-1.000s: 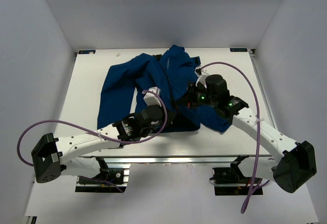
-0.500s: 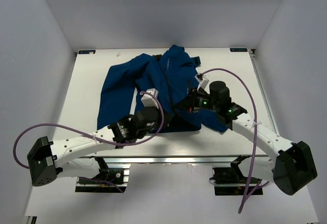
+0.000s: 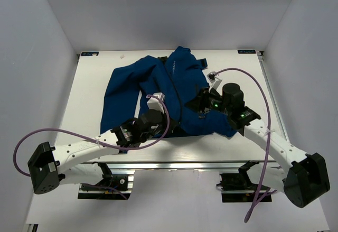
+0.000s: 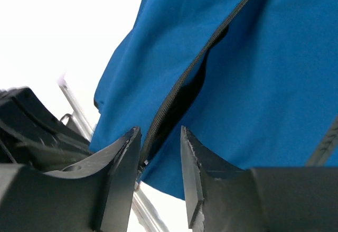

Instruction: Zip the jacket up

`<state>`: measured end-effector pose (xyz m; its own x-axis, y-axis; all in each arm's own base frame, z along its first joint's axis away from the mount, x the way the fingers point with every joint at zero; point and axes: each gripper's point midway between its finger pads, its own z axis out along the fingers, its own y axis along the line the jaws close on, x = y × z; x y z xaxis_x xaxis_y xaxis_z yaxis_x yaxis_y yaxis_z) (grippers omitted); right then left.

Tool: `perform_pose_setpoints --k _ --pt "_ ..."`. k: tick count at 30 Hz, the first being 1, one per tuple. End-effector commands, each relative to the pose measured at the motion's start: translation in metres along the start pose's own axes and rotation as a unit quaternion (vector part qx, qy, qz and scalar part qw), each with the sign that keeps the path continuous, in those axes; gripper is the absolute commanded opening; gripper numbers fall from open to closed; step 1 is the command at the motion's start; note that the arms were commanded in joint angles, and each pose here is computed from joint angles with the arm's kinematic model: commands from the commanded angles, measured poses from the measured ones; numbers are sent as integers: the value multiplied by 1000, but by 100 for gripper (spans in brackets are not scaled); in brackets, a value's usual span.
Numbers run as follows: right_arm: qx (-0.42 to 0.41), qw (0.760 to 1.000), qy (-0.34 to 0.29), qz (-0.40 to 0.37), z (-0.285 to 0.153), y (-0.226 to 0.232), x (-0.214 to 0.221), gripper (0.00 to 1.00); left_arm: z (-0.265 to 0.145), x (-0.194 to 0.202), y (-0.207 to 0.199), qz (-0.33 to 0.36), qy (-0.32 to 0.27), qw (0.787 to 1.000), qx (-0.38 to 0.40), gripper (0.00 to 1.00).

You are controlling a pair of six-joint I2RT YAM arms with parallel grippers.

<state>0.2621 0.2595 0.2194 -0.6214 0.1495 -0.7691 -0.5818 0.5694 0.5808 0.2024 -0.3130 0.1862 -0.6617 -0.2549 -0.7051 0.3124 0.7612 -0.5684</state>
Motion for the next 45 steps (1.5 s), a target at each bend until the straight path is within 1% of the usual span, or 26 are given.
perform_pose_setpoints --k 1,3,4,6,7,8,10,11,13,18,24,26,28,31,34,41,45 --pt "8 998 -4 -64 -10 3 -7 43 -8 -10 -11 -6 -8 1000 27 0" --pt "10 996 -5 -90 -16 8 -11 45 -9 -11 -12 -8 -9 1000 29 0" --pt "26 995 11 -93 -19 4 -4 46 -10 -13 -14 -9 -11 999 32 0" --pt "33 991 16 -132 -23 13 -2 46 -12 -15 -17 -12 -12 999 38 0" --pt "42 988 34 -145 -26 14 8 46 -12 -15 -18 -12 -11 999 39 0" --pt "52 981 38 -181 -26 23 14 46 -13 -16 -20 -15 -10 999 39 0" --pt "69 974 40 -212 -29 29 20 46 -12 -15 -17 -15 -5 1000 27 0" --pt "57 971 61 -223 -31 40 34 46 -13 -18 -19 -22 -5 999 25 0" --pt "70 967 71 -236 -32 44 43 46 -13 -15 -16 -23 2 1000 18 0" --pt "111 962 91 -231 -36 42 68 46 -15 -11 -12 -48 6 999 11 0" --pt "107 971 74 -199 -31 70 89 46 -16 -9 -11 -71 6 997 10 0" --pt "121 971 71 -191 -28 74 99 45 -15 -7 -9 -79 8 997 1 0" --pt "151 969 61 -185 -27 70 100 46 -15 -8 -9 -82 9 997 -1 0" --pt "178 972 45 -145 -23 66 101 47 -17 -9 -10 -87 6 996 5 0" --pt "174 977 26 -116 -17 72 97 48 -19 -10 -11 -92 2 996 13 0" --pt "192 976 27 -101 -4 70 102 48 -22 -11 -13 -102 0 995 21 0" --pt "201 975 12 -92 -3 70 96 47 -22 -10 -15 -103 2 994 27 0"
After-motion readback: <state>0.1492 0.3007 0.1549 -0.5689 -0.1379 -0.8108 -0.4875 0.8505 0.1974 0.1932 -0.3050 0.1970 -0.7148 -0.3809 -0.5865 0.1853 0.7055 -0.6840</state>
